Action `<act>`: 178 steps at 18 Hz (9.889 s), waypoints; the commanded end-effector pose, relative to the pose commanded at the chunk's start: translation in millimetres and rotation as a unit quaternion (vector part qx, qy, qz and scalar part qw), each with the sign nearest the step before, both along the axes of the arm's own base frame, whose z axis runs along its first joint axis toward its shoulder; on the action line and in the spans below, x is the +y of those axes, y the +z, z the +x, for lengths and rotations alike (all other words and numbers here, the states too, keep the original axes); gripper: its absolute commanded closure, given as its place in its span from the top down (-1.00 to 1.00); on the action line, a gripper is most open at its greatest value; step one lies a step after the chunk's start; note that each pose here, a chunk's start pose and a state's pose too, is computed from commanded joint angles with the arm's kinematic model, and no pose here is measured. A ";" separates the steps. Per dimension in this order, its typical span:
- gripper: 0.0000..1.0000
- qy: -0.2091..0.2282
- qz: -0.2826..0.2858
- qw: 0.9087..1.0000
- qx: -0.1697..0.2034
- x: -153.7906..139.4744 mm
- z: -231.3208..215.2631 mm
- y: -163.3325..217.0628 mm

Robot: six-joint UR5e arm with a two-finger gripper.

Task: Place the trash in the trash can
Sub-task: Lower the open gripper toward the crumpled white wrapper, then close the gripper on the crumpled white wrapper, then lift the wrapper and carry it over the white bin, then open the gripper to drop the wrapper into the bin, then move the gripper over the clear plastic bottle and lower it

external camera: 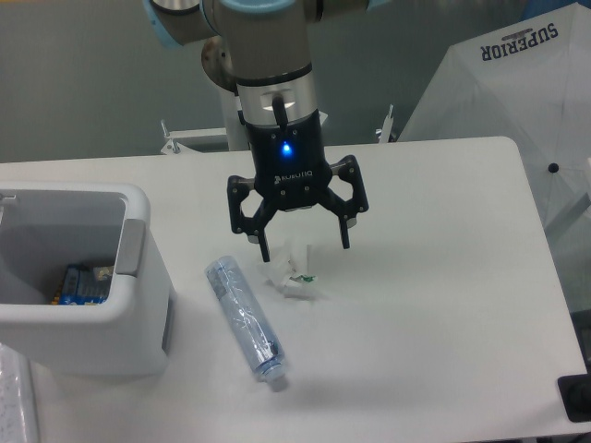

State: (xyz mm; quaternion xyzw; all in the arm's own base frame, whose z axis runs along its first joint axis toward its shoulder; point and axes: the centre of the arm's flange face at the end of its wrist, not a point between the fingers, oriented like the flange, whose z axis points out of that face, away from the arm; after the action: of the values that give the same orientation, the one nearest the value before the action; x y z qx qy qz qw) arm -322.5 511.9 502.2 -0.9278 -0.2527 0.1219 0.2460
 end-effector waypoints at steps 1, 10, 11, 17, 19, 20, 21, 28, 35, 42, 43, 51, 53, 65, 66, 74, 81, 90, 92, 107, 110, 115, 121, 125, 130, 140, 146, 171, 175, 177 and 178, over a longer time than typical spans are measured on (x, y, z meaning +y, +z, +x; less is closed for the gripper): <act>1.00 0.001 -0.002 1.000 -0.002 -0.8 0.8 -3.1; 1.00 0.002 -0.015 1.000 -0.008 -8.4 9.2 -54.4; 1.00 0.002 -0.016 1.000 -0.007 -7.9 9.5 -55.7; 1.00 -0.061 -0.061 0.996 -0.001 -18.2 24.1 -83.2; 1.00 -0.117 -0.090 0.989 0.012 -27.0 32.7 -95.6; 1.00 -0.147 -0.106 0.983 0.015 -31.7 38.6 -104.6; 1.00 -0.179 -0.121 0.976 0.022 -37.1 43.9 -111.8; 1.00 -0.402 -0.216 0.889 0.042 -54.4 60.5 -180.3; 1.00 -0.460 -0.241 0.854 0.019 -55.4 55.8 -224.9; 1.00 -0.412 -0.241 0.878 -0.023 -49.1 47.2 -255.1; 1.00 -0.410 -0.241 0.879 -0.023 -47.2 45.3 -255.6; 1.00 -0.405 -0.273 0.872 -0.026 -46.9 38.6 -271.7; 1.00 -0.405 -0.279 0.870 -0.029 -45.8 39.7 -276.5; 0.39 -0.371 -0.273 0.887 -0.037 -43.6 40.0 -275.4; 0.33 -0.369 -0.272 0.888 -0.038 -44.1 39.3 -275.4; -0.67 -0.353 -0.265 0.896 -0.038 -38.1 43.3 -270.9; -0.80 -0.351 -0.252 0.902 -0.030 -31.9 38.5 -256.4; -0.85 -0.336 -0.208 0.918 -0.029 -63.4 34.7 -195.8; -0.85 -0.331 -0.167 0.928 -0.039 -73.0 28.6 -175.6; -0.83 -0.221 0.181 0.955 -0.081 -82.1 -8.9 -1.0; -0.83 -0.198 0.216 0.949 -0.113 -77.4 -2.8 16.7; -0.83 -0.185 0.250 0.938 -0.149 -73.2 34.1 44.2; -0.80 -0.216 0.253 0.924 -0.190 -43.8 92.5 51.5; -0.69 -0.250 0.242 0.915 -0.205 -19.5 121.9 43.4; -0.61 -0.288 0.232 0.904 -0.215 18.1 146.0 26.3; 0.41 -0.299 0.228 0.900 -0.219 36.8 146.3 21.6; 0.92 -0.268 0.231 0.906 -0.233 57.8 121.8 25.6; 0.99 0.088 0.008 0.975 -0.201 71.7 -56.3 -171.8; 0.99 0.094 -0.016 0.974 -0.206 84.2 -65.2 -208.8; 0.99 0.093 -0.030 0.975 -0.201 89.5 -59.3 -218.9; 0.99 0.093 -0.039 0.974 -0.201 92.0 -57.0 -228.3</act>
State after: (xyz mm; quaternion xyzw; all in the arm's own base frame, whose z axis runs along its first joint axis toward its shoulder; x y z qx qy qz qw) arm -379.5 603.9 273.9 -0.9147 -0.3769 -0.0354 0.1416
